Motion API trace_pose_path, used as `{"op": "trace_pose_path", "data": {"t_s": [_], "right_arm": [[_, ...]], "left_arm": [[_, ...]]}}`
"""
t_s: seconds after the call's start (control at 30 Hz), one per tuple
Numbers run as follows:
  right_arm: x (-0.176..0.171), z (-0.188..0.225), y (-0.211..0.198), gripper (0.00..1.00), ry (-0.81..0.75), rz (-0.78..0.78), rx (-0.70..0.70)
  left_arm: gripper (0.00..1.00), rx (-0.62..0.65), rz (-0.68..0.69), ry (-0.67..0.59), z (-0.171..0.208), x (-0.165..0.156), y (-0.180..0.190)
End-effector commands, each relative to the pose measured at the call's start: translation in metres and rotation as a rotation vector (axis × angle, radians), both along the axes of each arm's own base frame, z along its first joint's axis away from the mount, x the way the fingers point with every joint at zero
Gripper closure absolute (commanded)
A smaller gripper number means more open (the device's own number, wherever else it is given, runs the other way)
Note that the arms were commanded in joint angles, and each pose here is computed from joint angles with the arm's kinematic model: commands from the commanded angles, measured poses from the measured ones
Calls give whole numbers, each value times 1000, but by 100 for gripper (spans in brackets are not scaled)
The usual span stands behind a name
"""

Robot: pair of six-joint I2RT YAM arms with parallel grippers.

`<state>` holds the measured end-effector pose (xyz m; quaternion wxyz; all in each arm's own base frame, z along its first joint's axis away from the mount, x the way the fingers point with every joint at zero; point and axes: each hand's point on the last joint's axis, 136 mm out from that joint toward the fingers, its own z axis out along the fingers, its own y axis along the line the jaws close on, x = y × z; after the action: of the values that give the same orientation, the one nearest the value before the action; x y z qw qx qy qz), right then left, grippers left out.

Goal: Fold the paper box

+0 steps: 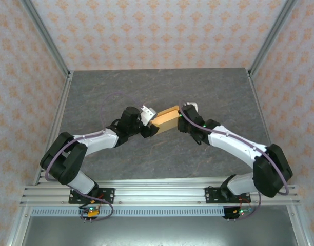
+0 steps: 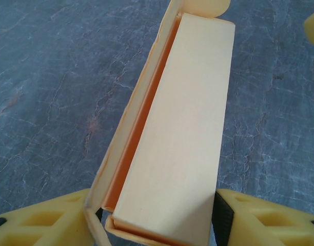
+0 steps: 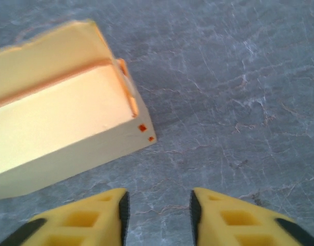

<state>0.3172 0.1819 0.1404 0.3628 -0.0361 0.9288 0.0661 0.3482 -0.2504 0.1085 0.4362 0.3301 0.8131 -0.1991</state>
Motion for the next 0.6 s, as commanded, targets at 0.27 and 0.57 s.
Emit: {"op": "trace_pose_path", "data": {"t_s": [0.27, 0.57], "right_arm": [[26, 34, 11, 47, 34, 351, 3], [50, 19, 23, 46, 67, 399, -42]], "left_arm": [[32, -93, 196, -23, 72, -10, 33], [22, -166, 552, 145, 76, -23, 80]]}}
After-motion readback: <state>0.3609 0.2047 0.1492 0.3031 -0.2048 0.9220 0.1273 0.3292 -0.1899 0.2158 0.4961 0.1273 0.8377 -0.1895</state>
